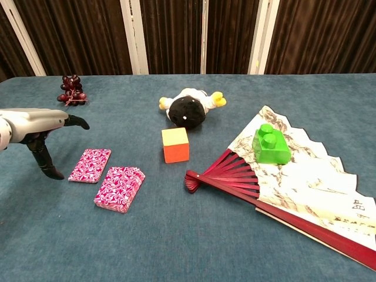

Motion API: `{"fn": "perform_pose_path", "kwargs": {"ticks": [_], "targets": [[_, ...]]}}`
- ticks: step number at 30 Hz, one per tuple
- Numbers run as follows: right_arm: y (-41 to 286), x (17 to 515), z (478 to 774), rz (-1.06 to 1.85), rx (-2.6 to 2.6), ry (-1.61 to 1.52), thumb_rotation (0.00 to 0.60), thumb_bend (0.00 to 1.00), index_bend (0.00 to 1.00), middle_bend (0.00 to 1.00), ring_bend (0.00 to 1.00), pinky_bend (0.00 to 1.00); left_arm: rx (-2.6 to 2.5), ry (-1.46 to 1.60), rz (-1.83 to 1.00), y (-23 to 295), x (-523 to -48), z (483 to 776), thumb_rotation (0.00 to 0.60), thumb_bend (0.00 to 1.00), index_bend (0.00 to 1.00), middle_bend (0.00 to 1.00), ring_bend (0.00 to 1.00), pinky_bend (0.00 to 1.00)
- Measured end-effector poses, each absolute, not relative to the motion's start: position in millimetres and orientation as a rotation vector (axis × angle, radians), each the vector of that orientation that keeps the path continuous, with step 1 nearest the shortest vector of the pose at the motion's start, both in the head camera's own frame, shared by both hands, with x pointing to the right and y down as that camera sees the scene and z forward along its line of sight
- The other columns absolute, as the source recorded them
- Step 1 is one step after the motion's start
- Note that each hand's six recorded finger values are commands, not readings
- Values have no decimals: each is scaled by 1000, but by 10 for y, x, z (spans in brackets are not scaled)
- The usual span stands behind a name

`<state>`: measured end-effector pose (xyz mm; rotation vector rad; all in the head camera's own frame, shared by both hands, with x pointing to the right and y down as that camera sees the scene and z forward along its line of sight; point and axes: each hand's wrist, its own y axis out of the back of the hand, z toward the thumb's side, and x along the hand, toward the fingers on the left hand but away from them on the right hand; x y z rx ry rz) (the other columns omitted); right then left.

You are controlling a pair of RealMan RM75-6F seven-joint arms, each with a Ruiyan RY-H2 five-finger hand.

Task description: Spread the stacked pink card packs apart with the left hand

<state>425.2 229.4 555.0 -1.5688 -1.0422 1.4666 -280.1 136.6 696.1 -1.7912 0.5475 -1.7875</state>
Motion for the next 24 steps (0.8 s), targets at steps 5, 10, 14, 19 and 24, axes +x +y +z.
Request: {"fn": "perform_pose_path", "kwargs": {"ticks": [5,10,14,19,24], "targets": [[2294,4254,5549,1465,-1570,-1044,600,366,0,0,0,51,-1800,547,-1807,1356,-2780,7067,600,169,167,0,0,5],[2293,4258,5550,1467,-1570,-1045,600,366,0,0,0,51,-1817,537,-1800,1372,-2700,7105,600,169,168,0,0,4],[2292,4257,5549,1466,-1571,-1045,600,367,0,0,0,51,-1845,552,-1789,1379,-2644,7083,600,170,166,0,0,4],[2293,4256,5549,1466,-1570,-1043,600,366,0,0,0,51,-1899,547,-1747,1426,-2511,6989,600,169,162,0,0,5],[2287,4254,5542,1466,-1567,-1045,600,367,0,0,0,51,-1954,509,-1683,1523,-2325,6866,600,169,157,0,0,5]]}}
